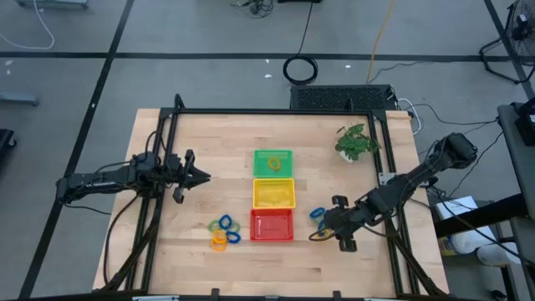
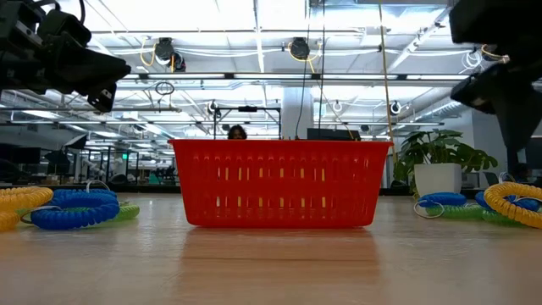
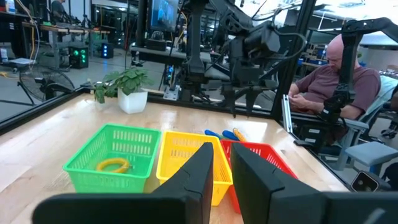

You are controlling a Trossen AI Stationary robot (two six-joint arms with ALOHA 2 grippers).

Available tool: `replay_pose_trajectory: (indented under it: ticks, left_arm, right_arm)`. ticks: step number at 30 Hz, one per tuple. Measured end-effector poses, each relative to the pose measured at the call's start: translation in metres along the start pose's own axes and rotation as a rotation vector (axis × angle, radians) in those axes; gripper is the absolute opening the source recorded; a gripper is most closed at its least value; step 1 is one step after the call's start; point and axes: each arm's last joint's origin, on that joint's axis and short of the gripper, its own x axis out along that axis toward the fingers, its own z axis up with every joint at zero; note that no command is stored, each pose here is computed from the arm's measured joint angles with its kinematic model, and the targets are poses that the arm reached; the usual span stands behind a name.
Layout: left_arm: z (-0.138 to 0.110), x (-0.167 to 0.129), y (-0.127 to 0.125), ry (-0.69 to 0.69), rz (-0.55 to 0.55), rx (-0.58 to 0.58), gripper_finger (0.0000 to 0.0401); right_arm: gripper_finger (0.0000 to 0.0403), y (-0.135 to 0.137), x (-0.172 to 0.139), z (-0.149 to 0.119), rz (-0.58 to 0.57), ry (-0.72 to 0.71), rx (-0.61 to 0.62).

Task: Sort spring keychains into baskets
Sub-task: Put the yellow spring keychain into the green basket

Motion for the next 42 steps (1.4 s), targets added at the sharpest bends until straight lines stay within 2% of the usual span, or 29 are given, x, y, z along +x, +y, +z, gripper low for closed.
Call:
replay_pose_trajectory:
  ticks: [15,29,35,42]
  left_arm:
    - [0.0,0.0,0.0,0.0,0.0,0.0,0.0061]
    - [0.0,0.0,0.0,0.0,0.0,0.0,0.0061]
    - [0.0,0.0,0.0,0.0,0.0,0.0,0.006]
    - [0.0,0.0,0.0,0.0,0.0,0.0,0.006]
  right_arm:
    - [0.0166,-0.021,0.026,-0.013,0.025,-0.101,-0.039]
    - [0.0151,-0.025,0.035,-0.021,0.075,-0.146,-0.059]
    - [0.0127,-0.025,0.035,-0.021,0.071,-0.147,-0.105]
    - [0.0073,-0.025,0.035,-0.021,0.064,-0.15,-0.175]
